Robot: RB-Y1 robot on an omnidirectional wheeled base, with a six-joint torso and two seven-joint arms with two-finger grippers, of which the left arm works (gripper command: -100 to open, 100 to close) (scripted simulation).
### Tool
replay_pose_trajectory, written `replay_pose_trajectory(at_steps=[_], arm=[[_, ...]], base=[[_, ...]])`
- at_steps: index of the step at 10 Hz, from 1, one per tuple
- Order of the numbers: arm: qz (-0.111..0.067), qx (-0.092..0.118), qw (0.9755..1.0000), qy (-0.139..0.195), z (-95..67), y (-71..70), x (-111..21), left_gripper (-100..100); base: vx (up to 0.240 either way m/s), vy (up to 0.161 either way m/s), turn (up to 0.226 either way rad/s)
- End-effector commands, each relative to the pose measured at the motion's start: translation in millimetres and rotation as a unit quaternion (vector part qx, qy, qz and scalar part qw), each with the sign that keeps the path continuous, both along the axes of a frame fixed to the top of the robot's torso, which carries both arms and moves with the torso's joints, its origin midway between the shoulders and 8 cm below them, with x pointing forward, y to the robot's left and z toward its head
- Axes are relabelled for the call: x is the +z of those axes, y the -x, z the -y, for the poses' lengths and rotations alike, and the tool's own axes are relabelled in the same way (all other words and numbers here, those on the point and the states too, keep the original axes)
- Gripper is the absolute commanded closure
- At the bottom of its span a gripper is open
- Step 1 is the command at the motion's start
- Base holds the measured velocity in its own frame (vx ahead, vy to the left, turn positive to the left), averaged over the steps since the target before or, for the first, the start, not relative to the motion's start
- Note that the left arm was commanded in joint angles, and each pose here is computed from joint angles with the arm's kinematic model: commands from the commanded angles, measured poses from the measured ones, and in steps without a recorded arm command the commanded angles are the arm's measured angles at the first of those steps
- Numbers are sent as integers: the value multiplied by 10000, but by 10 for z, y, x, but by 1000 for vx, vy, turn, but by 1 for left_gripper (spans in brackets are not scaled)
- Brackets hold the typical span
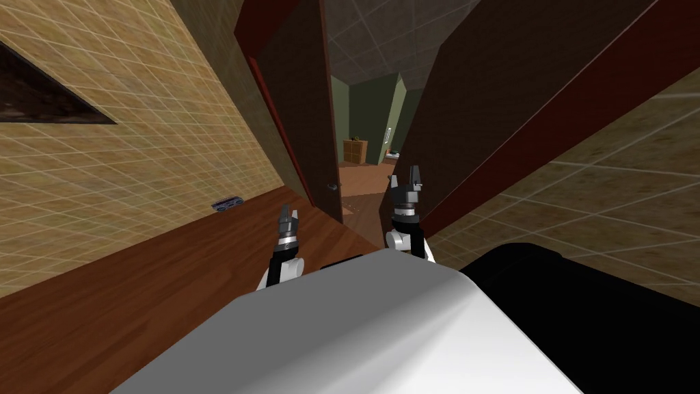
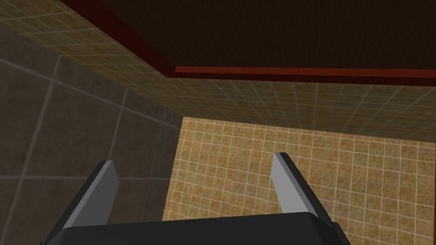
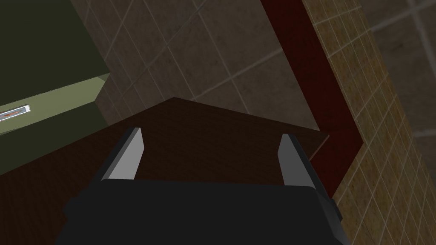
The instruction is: Push the door open
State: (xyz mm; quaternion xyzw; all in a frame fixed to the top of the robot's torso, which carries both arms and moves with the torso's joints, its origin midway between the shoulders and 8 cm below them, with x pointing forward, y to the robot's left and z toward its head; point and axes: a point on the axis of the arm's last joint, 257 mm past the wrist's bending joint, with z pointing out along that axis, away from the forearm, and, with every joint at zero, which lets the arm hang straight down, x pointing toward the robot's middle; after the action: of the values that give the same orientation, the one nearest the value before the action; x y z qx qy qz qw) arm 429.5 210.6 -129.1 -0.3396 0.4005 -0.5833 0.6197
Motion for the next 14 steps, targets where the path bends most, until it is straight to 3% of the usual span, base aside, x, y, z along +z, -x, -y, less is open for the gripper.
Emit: replay_pose_trajectory(at_steps=[1, 7, 14], arm=[[-103, -80, 9999, 14, 91, -36, -119, -100], [-406, -300, 9987, 39, 298, -114, -486, -100], [-761, -546, 9956, 53, 549, -162, -909, -100]], base=[[127, 83, -116], [88, 59, -92], [82, 63, -95]])
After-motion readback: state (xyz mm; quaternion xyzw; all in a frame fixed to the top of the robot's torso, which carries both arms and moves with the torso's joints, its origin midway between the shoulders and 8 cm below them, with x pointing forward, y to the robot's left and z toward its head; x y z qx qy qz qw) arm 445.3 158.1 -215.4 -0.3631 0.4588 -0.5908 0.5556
